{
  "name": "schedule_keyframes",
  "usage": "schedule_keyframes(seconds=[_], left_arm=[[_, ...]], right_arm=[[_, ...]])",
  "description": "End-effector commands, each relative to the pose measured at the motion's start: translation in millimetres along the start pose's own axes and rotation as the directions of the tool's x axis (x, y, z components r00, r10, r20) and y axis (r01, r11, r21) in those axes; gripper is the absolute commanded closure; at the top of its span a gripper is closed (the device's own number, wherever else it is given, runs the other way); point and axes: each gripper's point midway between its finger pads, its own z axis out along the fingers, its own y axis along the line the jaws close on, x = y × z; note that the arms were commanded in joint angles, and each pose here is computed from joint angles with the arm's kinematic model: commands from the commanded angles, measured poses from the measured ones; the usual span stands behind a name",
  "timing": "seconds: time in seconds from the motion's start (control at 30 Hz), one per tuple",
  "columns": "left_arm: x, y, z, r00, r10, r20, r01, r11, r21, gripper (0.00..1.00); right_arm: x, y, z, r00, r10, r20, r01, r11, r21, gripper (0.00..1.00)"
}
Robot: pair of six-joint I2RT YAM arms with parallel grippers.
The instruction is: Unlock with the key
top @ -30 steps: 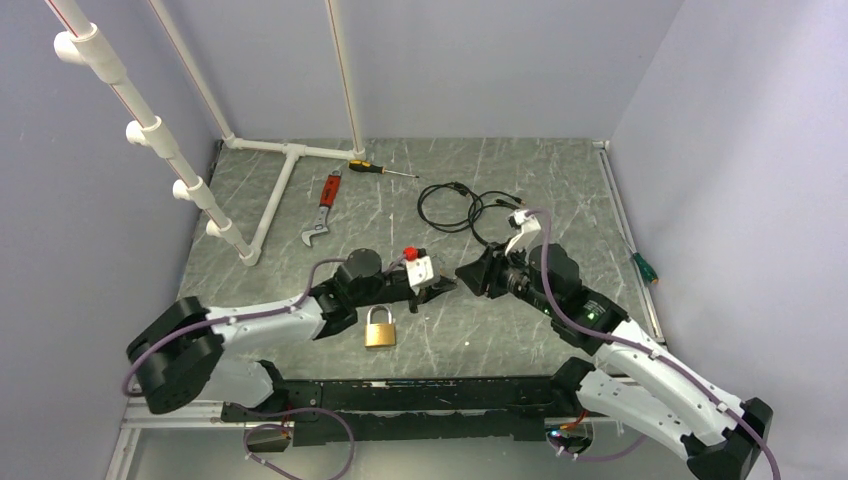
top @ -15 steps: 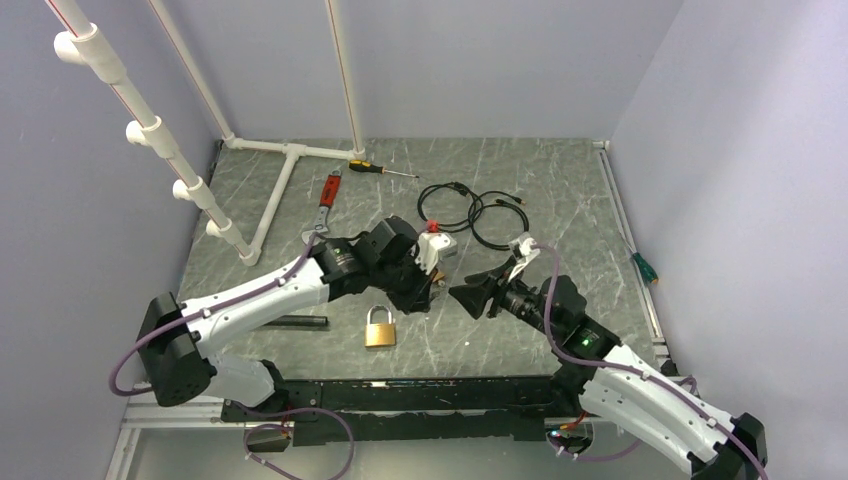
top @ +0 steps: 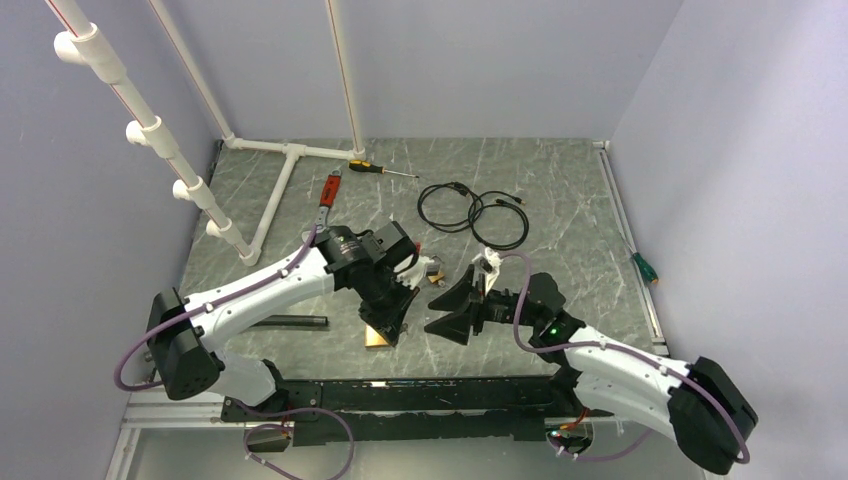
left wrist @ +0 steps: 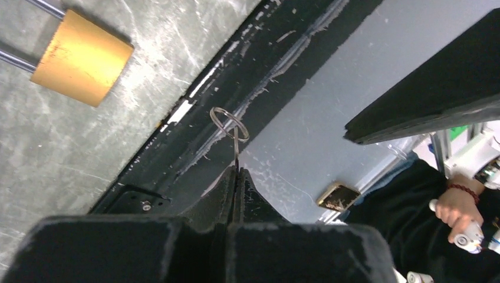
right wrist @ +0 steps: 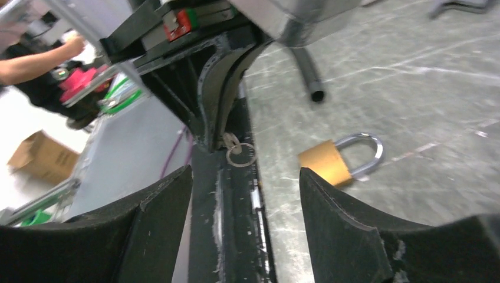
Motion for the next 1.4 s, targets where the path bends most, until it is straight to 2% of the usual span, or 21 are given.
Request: schedule_keyframes(seconds=[0.0,0.27,0.83,1.27,1.37], left_arm=[[6,-28,-18,0.999,-0.017,-0.042,0.022,0.993,0.112,1.00],[0,-53,-28,0.999,0.037,-0.006,-0.034,0.968,0.247,1.00],[-5,-53,-26,0.998,0.067,0.009,-0.068,0.965,0.254,1.00],[-1,-50,-26,0.997,0.070,0.024,-0.073,0.968,0.242,1.00],[1,-48,-27,0.997,0.070,0.022,-0.073,0.969,0.238,1.00]], right_arm=[[-16,50,-1,0.994,-0.090,0.061,0.104,0.955,-0.277,0.30],[-14,64,4,0.998,-0.065,0.016,0.066,0.921,-0.384,0.32],[-9,72,25,1.000,-0.024,-0.016,0.015,0.912,-0.411,0.48],[-10,76,30,1.000,-0.009,-0.006,0.006,0.911,-0.413,0.74],[-8,76,30,1.000,-0.012,-0.016,0.005,0.911,-0.413,0.77]])
